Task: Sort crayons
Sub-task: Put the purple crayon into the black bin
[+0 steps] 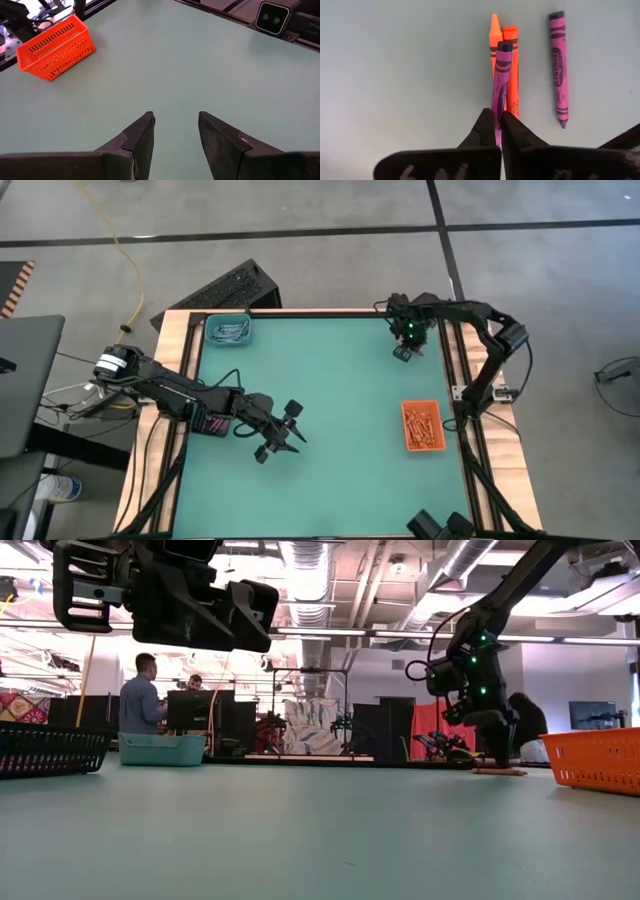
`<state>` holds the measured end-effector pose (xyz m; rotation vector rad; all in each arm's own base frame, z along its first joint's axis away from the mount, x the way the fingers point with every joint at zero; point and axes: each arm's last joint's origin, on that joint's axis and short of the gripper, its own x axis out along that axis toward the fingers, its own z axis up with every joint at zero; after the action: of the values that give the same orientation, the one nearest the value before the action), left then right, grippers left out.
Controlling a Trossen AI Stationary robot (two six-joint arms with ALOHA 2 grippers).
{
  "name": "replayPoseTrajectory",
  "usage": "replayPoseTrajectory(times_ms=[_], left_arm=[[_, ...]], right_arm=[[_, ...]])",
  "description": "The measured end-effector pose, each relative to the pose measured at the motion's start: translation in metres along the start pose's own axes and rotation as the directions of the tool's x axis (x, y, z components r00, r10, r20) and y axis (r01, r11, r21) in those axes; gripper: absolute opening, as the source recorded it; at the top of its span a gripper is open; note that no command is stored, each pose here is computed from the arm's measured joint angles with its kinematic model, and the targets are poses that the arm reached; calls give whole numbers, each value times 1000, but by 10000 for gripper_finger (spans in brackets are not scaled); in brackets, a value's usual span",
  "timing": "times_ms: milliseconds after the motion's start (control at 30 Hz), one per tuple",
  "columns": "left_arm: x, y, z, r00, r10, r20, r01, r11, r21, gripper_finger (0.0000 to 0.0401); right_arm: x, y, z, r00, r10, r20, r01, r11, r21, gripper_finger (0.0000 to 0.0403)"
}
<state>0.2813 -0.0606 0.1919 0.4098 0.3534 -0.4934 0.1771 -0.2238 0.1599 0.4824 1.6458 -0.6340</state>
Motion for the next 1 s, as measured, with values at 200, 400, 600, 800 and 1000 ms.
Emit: replayPoseTrajectory(times_ms=[200, 400, 600, 800, 1000], left_arm=[[0, -1, -1, 1000, -6, -13, 6, 1000, -2, 144], [0, -1, -2, 1000, -10, -22, 10, 1000, -10, 144], [0, -1, -4, 999, -10, -40, 10, 1000, -15, 144], [0, 3, -4, 990, 111, -86, -112, 994, -7, 144], [-3, 14, -3, 979, 198, -51, -200, 979, -28, 144]], right_arm=[[-10, -1, 4, 1000, -2, 9, 2, 1000, 26, 3], [-22, 4, 8, 1000, -3, 4, 3, 1000, 26, 1], [-37, 24, 7, 1000, 23, -9, -23, 1000, -1, 1], [-60, 59, 1, 991, 97, 90, -92, 994, -56, 0], [-97, 118, -22, 952, 193, 236, -152, 972, -180, 0]])
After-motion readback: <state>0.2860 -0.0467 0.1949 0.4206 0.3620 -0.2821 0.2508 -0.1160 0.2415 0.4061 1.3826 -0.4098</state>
